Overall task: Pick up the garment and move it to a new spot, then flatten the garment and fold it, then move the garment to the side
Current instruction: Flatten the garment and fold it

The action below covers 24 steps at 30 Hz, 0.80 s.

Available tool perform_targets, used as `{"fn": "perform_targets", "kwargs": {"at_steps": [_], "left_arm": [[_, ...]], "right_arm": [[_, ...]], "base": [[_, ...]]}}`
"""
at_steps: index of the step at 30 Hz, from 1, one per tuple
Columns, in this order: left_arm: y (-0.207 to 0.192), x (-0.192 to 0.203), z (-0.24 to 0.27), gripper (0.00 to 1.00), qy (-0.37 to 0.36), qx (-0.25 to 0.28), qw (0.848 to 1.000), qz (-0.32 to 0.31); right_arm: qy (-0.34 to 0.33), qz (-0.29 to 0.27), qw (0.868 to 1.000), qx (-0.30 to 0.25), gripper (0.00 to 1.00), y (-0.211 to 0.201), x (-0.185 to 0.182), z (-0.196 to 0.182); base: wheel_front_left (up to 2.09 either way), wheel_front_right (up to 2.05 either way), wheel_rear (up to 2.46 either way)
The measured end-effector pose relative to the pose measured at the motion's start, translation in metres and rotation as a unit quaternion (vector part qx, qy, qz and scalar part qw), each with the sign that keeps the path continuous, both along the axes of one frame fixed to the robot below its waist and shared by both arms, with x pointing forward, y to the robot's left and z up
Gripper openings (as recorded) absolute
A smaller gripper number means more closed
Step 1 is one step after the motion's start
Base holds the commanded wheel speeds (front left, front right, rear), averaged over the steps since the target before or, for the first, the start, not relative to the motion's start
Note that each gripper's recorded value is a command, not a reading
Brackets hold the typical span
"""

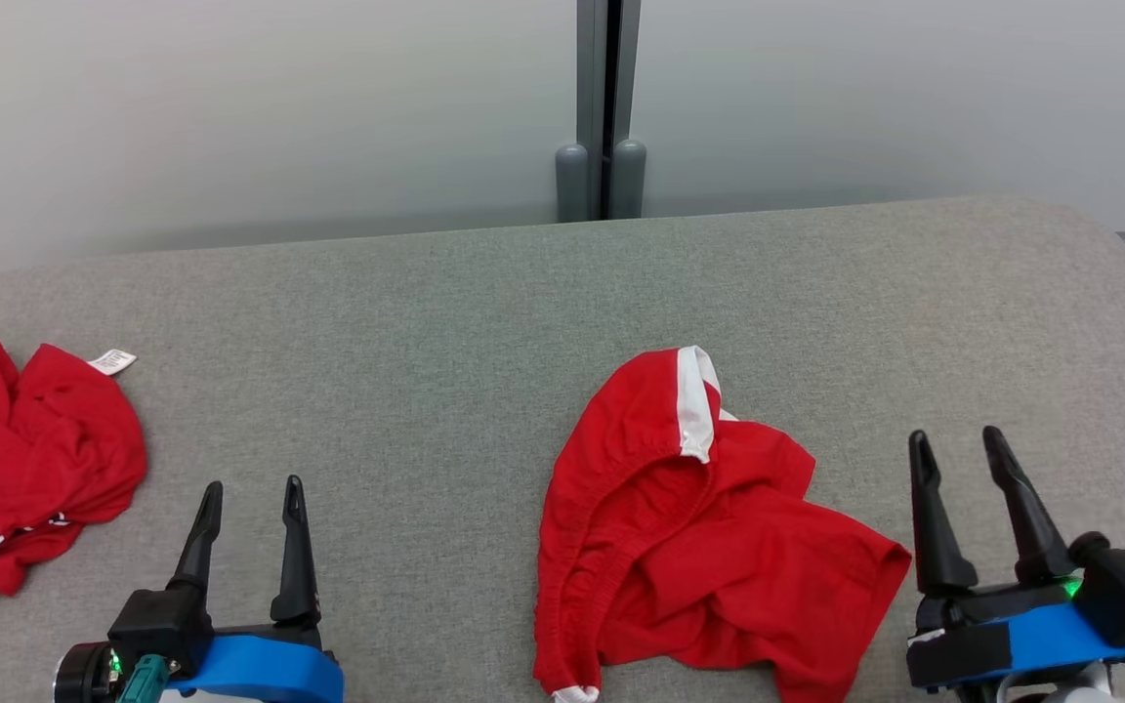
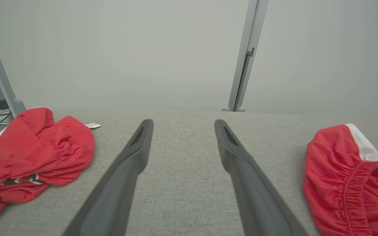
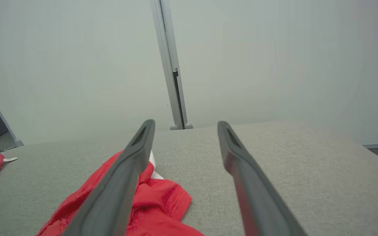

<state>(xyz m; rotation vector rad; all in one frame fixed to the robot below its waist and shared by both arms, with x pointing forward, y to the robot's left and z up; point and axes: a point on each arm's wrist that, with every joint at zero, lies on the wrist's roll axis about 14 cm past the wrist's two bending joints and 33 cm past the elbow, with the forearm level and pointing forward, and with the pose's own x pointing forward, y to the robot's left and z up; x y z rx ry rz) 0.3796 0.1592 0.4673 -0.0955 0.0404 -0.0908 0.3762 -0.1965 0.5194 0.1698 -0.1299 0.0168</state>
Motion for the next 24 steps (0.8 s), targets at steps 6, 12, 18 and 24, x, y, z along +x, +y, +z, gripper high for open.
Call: {"fn": "perform_targets", "kwargs": {"at_steps": [6,12,18,24], "left_arm": [[0.004,-0.003,0.002,1.00,-0.003,0.002,1.000,0.005],[0.004,-0.006,0.003,1.00,-0.004,0.005,1.000,0.003],[-0.003,-0.006,0.004,1.00,-0.007,0.010,1.000,-0.009],[-0.037,-0.007,0.015,1.00,-0.025,0.021,0.997,-0.067]], "right_arm": [[0.013,0.045,0.999,-0.011,1.00,0.033,-0.011,-0.009],[0.031,0.063,0.997,-0.016,1.00,0.046,-0.015,-0.021],[0.036,0.057,0.998,-0.015,1.00,0.042,-0.017,-0.024],[0.033,0.050,0.998,-0.012,1.00,0.037,-0.019,-0.022]], "base": [[0.00,0.00,0.00],[0.00,0.00,0.00],[0.00,0.00,0.00],[0.00,0.00,0.00]]}}
